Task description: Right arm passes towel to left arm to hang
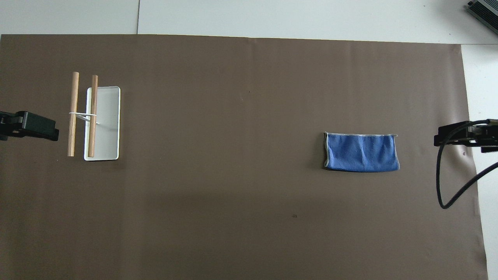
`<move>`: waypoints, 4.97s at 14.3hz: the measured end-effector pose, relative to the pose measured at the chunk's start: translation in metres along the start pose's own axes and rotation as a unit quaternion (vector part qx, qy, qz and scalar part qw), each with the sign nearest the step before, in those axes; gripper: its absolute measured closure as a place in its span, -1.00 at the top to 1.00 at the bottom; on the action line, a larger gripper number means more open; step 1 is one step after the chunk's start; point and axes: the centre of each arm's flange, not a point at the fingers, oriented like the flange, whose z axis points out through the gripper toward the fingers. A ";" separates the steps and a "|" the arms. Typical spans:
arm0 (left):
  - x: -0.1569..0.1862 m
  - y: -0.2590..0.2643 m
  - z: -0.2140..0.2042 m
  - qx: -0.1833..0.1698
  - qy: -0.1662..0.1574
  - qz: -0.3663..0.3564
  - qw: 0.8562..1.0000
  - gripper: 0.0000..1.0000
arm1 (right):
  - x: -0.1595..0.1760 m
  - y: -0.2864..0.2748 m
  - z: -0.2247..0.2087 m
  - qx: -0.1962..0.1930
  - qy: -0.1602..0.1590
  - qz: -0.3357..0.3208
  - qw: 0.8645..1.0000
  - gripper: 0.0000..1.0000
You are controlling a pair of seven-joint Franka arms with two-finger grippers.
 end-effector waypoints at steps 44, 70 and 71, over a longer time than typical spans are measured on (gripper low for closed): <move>0.000 0.000 0.000 0.000 0.000 0.000 1.000 1.00 | 0.016 -0.037 0.353 -0.005 0.060 -0.097 0.993 1.00; 0.000 0.001 0.000 0.000 0.000 0.001 1.000 1.00 | 0.039 -0.156 0.142 0.231 0.040 -0.062 0.970 -0.92; 0.000 0.003 0.000 0.000 0.001 0.003 1.000 1.00 | 0.037 -0.166 0.138 0.267 0.033 -0.050 0.962 -0.92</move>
